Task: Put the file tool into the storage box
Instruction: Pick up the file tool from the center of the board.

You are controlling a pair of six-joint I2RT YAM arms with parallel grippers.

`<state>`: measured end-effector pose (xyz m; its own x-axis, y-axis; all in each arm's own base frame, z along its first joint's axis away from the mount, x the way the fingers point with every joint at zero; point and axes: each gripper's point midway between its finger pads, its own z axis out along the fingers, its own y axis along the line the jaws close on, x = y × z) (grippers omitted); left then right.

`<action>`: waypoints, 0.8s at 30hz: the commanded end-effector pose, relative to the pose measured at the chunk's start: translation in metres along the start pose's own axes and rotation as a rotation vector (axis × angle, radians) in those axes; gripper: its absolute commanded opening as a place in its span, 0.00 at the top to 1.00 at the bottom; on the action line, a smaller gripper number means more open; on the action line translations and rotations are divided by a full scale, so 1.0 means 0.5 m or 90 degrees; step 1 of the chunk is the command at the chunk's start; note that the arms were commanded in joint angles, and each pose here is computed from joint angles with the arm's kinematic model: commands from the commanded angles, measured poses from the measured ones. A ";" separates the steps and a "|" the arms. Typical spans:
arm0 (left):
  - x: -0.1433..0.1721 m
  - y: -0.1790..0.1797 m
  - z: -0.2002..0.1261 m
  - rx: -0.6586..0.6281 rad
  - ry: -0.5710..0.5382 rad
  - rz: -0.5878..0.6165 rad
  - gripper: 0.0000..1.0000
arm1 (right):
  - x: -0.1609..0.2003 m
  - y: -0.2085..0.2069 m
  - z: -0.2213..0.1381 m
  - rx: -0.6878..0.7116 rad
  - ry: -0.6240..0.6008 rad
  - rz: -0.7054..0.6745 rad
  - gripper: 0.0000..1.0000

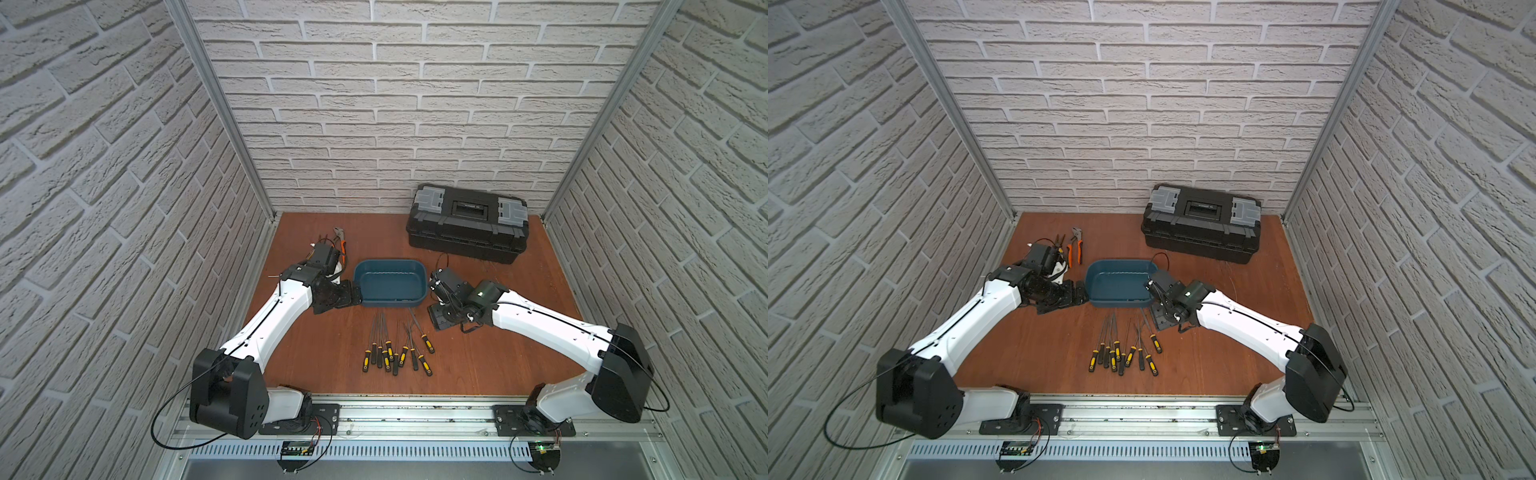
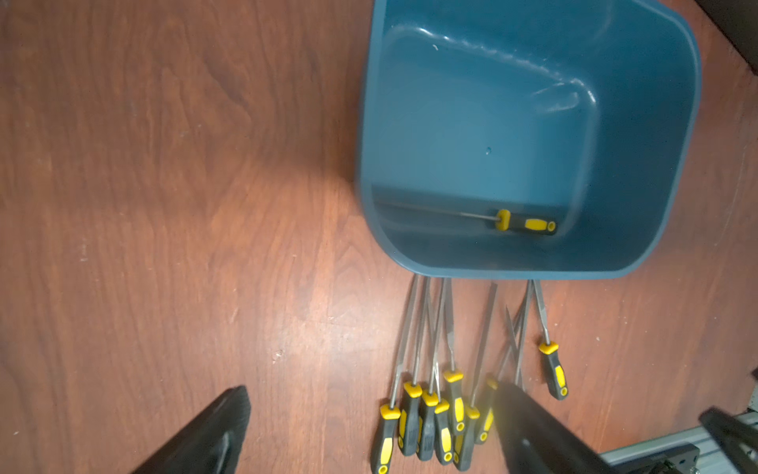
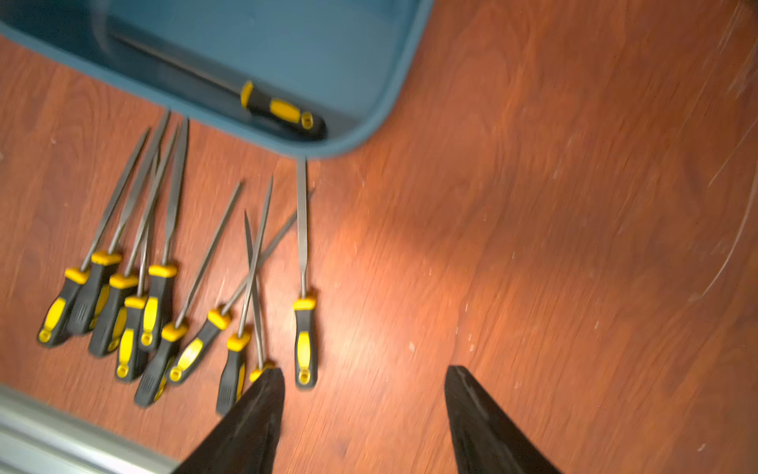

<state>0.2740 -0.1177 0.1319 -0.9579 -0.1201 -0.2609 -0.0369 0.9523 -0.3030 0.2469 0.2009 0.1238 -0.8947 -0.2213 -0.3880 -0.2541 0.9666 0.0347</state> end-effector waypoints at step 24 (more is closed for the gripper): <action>-0.032 -0.005 -0.036 -0.045 -0.063 0.014 0.02 | 0.088 0.088 0.140 -0.014 0.093 -0.005 0.41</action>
<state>0.2812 -0.1175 0.1389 -0.9417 -0.1190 -0.3148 -0.0374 0.9666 -0.2535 0.2167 0.2256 0.0405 -0.9517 -0.2108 -0.2233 -0.2227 0.9745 0.0292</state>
